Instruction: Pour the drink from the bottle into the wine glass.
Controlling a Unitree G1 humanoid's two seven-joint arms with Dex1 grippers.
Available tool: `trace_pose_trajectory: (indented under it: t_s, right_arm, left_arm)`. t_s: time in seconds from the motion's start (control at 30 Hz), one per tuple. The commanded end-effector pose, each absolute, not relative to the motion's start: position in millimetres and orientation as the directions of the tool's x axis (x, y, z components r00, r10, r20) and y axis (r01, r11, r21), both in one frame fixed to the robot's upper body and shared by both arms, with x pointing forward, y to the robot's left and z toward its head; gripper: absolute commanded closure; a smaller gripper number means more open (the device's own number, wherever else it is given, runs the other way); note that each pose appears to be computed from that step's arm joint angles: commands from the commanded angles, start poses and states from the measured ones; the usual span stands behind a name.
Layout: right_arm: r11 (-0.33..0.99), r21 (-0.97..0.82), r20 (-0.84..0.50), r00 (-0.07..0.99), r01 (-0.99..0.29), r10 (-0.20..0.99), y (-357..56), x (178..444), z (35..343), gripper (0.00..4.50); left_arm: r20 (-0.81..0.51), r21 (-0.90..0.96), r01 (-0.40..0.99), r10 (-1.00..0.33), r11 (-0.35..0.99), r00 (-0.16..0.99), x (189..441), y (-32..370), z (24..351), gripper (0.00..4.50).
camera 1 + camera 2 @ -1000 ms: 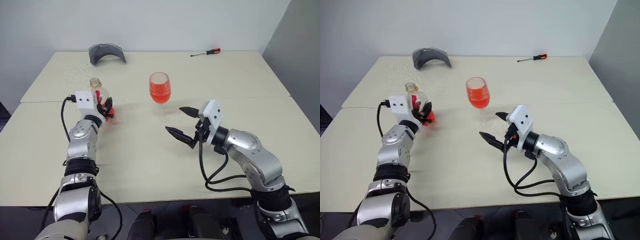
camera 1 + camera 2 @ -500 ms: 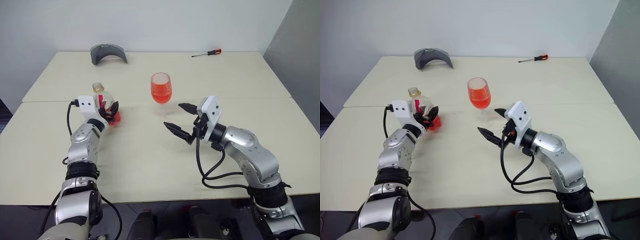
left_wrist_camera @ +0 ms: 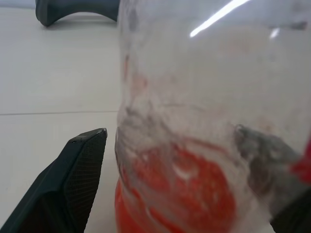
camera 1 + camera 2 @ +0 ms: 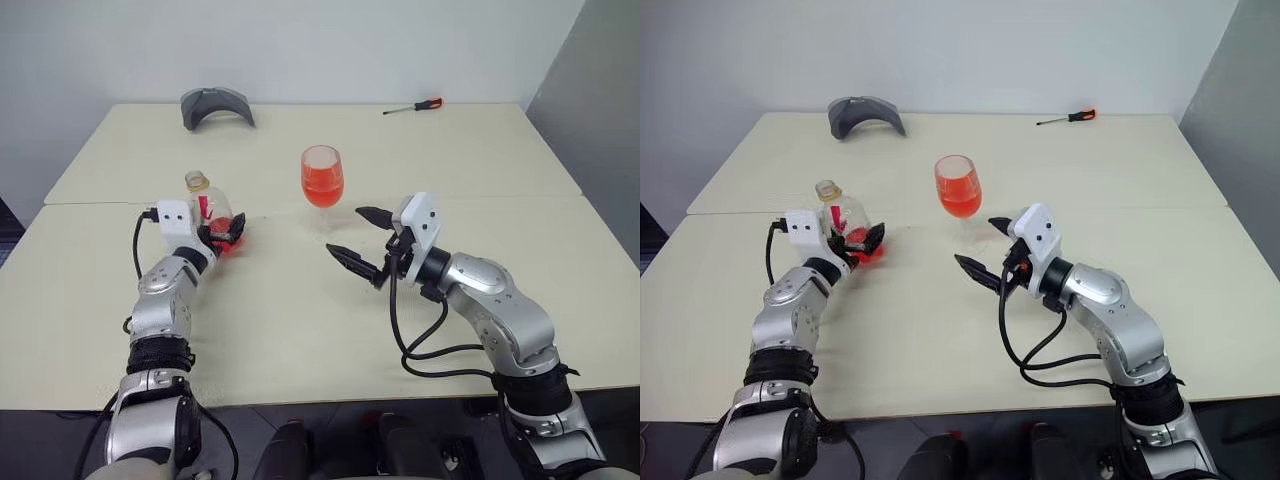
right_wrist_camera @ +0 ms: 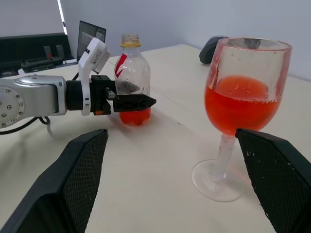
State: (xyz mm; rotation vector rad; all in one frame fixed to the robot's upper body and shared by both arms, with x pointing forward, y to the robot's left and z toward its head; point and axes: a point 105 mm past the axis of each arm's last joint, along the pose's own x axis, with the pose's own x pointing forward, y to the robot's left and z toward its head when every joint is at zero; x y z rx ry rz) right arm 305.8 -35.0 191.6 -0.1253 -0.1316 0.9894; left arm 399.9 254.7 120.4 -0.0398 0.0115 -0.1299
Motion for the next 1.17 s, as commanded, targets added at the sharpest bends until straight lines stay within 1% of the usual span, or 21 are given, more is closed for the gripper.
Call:
trace_pose_trajectory:
  t_s: [0.03, 0.17, 0.27, 0.4, 0.6, 0.67, 0.73, 0.8, 0.83, 0.9, 0.97, 1.0, 1.17]
  right_arm:
    - [0.491, -0.173, 0.099, 0.481, -0.854, 0.871, -32, 291, 203, 0.0]
    - [0.473, -0.163, 0.101, 0.462, -0.866, 0.881, -33, 287, 203, 0.0]
    - [0.471, -0.161, 0.098, 0.461, -0.867, 0.882, -35, 286, 201, 0.0]
    - [0.484, -0.161, 0.091, 0.475, -0.86, 0.875, -39, 285, 198, 0.0]
    - [0.531, -0.121, 0.071, 0.527, -0.838, 0.847, -47, 277, 184, 0.0]
    - [0.585, -0.093, 0.059, 0.582, -0.805, 0.811, -55, 274, 177, 0.0]
    - [0.713, -0.097, 0.027, 0.714, -0.694, 0.699, -74, 283, 167, 0.0]
    - [0.834, -0.087, 0.014, 0.837, -0.545, 0.548, -97, 293, 158, 0.0]
    - [0.861, -0.079, 0.008, 0.863, -0.502, 0.504, -103, 294, 155, 0.0]
    - [0.934, -0.087, -0.035, 0.938, -0.347, 0.345, -124, 296, 141, 0.0]
    - [0.968, -0.079, -0.07, 0.97, -0.239, 0.234, -136, 291, 130, 0.0]
    - [0.974, -0.069, -0.079, 0.974, -0.216, 0.211, -137, 288, 127, 0.0]
    - [0.984, -0.054, -0.116, 0.98, -0.17, 0.163, -131, 270, 116, 0.0]
  left_arm:
    - [0.04, -0.016, 0.135, -0.135, 0.991, 0.99, 394, 254, 139, 0.02]
    - [0.03, -0.023, 0.137, -0.137, 0.99, 0.99, 386, 251, 137, 0.02]
    - [0.036, -0.064, 0.12, -0.118, 0.991, 0.992, 380, 252, 138, 0.02]
    - [0.021, -0.078, 0.094, -0.093, 0.992, 0.995, 366, 256, 136, 0.02]
    - [-0.045, -0.045, 0.046, -0.048, 0.998, 0.998, 325, 261, 124, 0.02]
    - [-0.08, -0.027, 0.062, -0.064, 0.998, 0.995, 310, 252, 119, 0.02]
    - [-0.099, -0.05, 0.099, -0.103, 0.994, 0.99, 301, 236, 117, 0.02]
    - [-0.113, -0.047, 0.132, -0.137, 0.99, 0.984, 296, 221, 116, 0.02]
    - [-0.116, -0.046, 0.14, -0.144, 0.989, 0.983, 294, 217, 116, 0.02]
    - [-0.119, -0.04, 0.16, -0.164, 0.986, 0.979, 292, 203, 118, 0.02]
    - [-0.118, -0.032, 0.177, -0.179, 0.984, 0.977, 290, 192, 120, 0.02]
    - [-0.118, -0.028, 0.179, -0.181, 0.984, 0.976, 290, 190, 121, 0.02]
    - [-0.133, 0.016, 0.176, -0.172, 0.984, 0.976, 286, 185, 119, 0.02]
